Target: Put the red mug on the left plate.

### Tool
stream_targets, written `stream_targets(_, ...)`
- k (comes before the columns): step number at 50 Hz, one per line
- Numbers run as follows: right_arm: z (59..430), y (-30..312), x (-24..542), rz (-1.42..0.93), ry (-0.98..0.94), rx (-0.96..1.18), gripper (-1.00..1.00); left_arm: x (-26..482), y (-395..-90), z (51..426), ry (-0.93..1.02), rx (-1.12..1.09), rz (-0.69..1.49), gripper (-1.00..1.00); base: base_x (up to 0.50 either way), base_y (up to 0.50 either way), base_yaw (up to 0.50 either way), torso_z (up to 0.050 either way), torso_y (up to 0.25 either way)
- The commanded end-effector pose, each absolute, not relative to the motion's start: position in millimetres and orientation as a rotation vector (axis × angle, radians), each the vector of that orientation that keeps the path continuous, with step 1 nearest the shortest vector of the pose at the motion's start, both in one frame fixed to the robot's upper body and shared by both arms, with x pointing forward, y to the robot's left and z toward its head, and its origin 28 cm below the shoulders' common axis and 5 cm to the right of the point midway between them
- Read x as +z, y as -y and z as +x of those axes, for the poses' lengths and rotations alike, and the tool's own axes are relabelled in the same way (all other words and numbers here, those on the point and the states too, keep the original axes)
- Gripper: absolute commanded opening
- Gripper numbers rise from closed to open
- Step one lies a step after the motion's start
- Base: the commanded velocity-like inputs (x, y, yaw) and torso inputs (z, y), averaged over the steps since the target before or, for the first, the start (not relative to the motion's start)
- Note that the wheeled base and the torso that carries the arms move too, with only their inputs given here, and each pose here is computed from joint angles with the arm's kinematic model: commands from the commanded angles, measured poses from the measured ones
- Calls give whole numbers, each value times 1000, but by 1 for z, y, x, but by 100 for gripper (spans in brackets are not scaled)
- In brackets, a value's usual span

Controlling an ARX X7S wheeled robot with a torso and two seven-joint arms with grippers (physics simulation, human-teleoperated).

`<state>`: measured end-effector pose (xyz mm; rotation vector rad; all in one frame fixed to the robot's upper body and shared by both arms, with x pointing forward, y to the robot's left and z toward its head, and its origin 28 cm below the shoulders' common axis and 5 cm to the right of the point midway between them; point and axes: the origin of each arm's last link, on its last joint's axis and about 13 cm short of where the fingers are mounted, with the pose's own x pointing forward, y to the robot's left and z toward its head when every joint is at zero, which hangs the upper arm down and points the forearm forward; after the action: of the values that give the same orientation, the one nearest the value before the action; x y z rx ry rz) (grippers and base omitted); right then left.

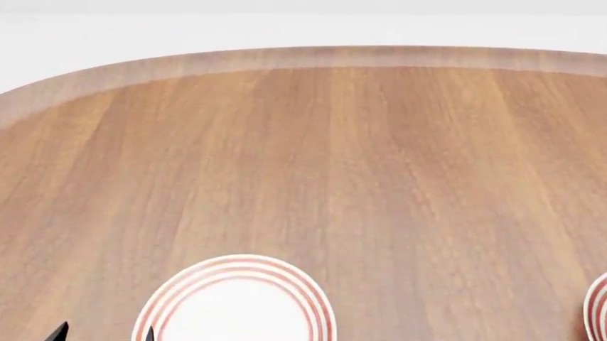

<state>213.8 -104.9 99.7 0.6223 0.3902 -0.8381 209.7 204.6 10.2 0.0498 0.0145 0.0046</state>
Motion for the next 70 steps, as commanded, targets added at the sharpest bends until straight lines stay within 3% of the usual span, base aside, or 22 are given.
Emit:
stream_targets(1,221,105,95,647,-390,-850,100,10,-204,209,-15,4,53,100,0,0,0,0,0)
stream_targets(26,218,103,93,602,-390,-823,100,11,-204,208,-14,5,52,100,0,0,0,0,0)
stream_targets(28,224,102,90,628,-437,-936,100,11,-204,209,-15,6,50,100,0,0,0,0,0)
stream_targets(70,248,97,96,807,-456,-1034,100,10,-205,209,-15,7,50,100,0,0,0,0,0)
